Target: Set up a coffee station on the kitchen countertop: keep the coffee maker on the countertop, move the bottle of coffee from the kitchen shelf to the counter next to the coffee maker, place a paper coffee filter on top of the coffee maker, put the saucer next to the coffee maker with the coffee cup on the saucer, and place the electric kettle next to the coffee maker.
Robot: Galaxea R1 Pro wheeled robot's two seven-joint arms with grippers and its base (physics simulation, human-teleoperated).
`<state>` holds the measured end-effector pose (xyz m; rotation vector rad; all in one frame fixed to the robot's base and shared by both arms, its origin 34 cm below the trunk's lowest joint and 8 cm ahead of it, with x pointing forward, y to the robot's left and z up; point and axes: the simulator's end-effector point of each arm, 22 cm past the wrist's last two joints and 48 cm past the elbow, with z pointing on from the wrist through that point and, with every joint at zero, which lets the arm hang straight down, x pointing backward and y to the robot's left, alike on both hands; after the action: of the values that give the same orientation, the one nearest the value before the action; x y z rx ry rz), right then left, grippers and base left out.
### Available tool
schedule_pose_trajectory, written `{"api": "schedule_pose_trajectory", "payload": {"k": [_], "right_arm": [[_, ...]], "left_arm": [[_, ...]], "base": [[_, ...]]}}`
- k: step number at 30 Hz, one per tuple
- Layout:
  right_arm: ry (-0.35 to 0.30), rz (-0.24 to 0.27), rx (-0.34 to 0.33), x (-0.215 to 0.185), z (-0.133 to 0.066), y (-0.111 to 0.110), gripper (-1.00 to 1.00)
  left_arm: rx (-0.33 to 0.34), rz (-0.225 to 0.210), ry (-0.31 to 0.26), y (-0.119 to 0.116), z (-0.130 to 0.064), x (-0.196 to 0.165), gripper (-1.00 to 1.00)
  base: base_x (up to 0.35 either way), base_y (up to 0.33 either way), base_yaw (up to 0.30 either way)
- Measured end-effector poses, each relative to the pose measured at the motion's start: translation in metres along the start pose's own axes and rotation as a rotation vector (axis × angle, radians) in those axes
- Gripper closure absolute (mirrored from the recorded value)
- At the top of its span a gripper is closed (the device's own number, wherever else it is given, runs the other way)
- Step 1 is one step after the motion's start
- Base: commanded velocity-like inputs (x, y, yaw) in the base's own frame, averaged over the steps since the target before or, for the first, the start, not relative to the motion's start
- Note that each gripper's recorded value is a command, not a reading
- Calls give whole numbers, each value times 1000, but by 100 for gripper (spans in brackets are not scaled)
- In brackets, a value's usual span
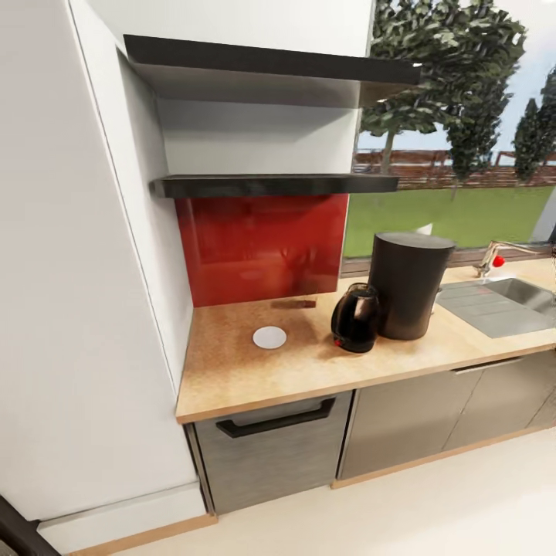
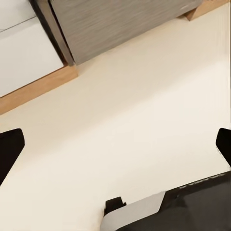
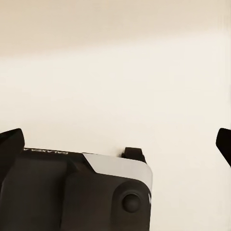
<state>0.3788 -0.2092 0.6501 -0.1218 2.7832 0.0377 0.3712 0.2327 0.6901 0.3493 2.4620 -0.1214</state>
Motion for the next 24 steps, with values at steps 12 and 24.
{"api": "schedule_pose_trajectory", "payload": {"k": [12, 24], "right_arm": [[0, 0, 0, 0, 0, 0, -100], [0, 0, 0, 0, 0, 0, -100]], "left_arm": [[1, -2, 1, 0, 0, 1, -100], [2, 1, -11, 1, 0, -5, -100]], "base": [[-1, -231, 0], [-144, -13, 0]]}}
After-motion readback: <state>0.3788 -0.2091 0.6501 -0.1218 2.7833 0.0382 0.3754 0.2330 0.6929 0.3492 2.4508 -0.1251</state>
